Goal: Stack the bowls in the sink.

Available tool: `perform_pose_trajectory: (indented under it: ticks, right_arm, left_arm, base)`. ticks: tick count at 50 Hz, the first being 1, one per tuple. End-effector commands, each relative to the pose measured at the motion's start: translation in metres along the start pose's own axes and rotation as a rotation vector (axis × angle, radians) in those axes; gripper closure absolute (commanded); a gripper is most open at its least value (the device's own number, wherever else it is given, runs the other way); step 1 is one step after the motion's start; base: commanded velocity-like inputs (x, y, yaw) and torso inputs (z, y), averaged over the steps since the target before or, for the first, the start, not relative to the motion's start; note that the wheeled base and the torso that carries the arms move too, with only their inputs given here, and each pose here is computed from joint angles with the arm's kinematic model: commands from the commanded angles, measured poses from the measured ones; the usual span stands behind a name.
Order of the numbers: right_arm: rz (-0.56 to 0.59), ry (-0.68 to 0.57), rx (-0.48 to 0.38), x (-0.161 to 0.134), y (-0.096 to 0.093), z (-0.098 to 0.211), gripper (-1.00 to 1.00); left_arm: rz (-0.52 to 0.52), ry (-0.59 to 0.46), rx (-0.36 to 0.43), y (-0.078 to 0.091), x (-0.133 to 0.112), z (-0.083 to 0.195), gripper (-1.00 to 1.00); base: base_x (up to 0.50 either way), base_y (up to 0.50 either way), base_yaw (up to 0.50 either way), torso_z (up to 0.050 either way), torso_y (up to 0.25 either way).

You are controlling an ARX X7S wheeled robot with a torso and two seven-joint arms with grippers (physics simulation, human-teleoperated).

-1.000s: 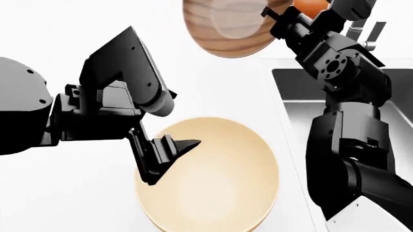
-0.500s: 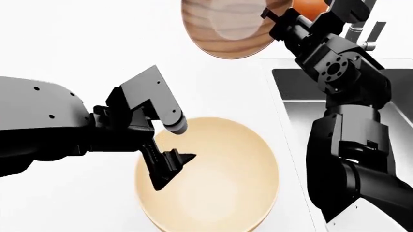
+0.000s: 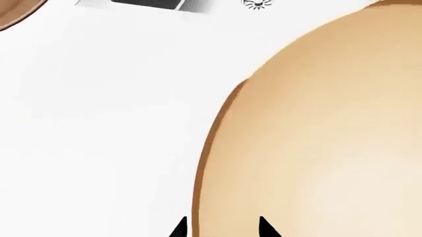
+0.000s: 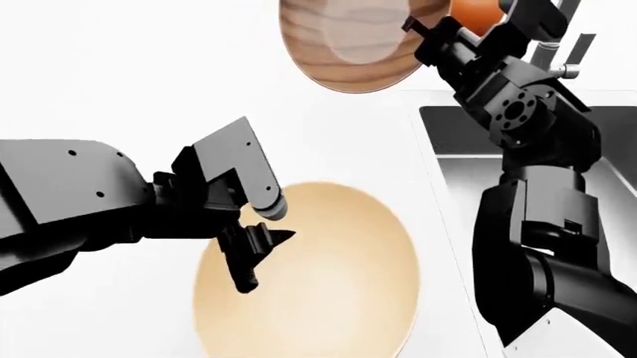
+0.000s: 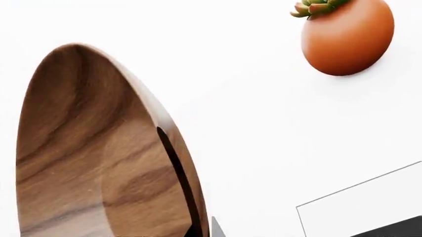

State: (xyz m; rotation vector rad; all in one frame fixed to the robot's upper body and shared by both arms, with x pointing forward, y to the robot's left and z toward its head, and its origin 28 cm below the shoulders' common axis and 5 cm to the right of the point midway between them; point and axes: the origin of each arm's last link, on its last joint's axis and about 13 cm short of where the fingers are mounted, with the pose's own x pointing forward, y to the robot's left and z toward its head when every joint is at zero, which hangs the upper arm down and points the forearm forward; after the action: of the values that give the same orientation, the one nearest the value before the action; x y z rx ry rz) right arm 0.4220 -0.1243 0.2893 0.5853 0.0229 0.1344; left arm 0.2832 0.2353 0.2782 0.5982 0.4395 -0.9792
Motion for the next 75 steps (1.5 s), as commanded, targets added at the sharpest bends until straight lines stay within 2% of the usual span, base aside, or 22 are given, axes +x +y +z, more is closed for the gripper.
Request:
perform_pose_trajectory:
  ticks: [1,6,9,11,22,36,43,51,70,72,75]
  right_arm:
    - [0.009,-0.009,0.017,-0.001,0.000,0.001,1.00]
    - [0.010,-0.011,0.017,-0.001,0.000,0.002,1.00]
    - [0.011,-0.018,0.014,-0.002,0.001,0.004,1.00]
    - [0.010,-0.021,0.015,-0.003,0.001,0.004,1.00]
    - [-0.019,-0.049,0.009,-0.004,-0.002,0.003,1.00]
    - [-0.091,-0.123,-0.052,-0.001,-0.010,-0.004,1.00]
    - [-0.121,-0.110,-0.016,0.000,-0.017,-0.008,1.00]
    - [-0.090,-0.126,-0.011,-0.003,-0.018,-0.008,1.00]
    - [-0.140,-0.283,-0.041,-0.010,-0.028,0.000,1.00]
    - [-0.144,-0.293,-0.041,-0.010,-0.028,0.000,1.00]
    - [-0.145,-0.300,-0.041,-0.011,-0.031,0.000,1.00]
  left_arm:
    - [0.043,-0.043,0.081,-0.010,0.009,-0.009,1.00]
    - [0.073,-0.179,0.116,-0.008,0.002,0.000,1.00]
    - [0.148,-0.251,0.124,-0.002,-0.002,0.006,1.00]
    - [0.196,-0.278,0.115,0.003,-0.003,0.008,1.00]
    - [0.295,-0.369,0.100,0.010,-0.022,0.013,1.00]
    - [0.294,-0.373,0.111,0.005,-0.027,0.007,1.00]
    - [0.306,-0.388,0.112,0.003,-0.033,0.005,1.00]
    - [0.401,-0.367,0.064,0.013,-0.035,0.001,1.00]
    - [0.489,-0.301,0.022,0.028,-0.038,-0.008,1.00]
    - [0.515,-0.305,0.005,0.031,-0.039,-0.008,1.00]
    - [0.627,-0.322,-0.066,0.042,-0.043,-0.005,1.00]
  base:
    - [0.00,0.00,0.00,0.000,0.000]
    - [0.00,0.00,0.00,0.000,0.000]
    - [0.00,0.00,0.00,0.000,0.000]
    - [0.00,0.00,0.00,0.000,0.000]
    - [0.00,0.00,0.00,0.000,0.000]
    - [0.00,0.00,0.00,0.000,0.000]
    - [-0.43,0.04,0.00,0.000,0.000]
    - [-0.50,0.02,0.00,0.000,0.000]
    - [-0.50,0.00,0.00,0.000,0.000]
    - [-0.50,0.00,0.00,0.000,0.000]
    - [-0.50,0.00,0.00,0.000,0.000]
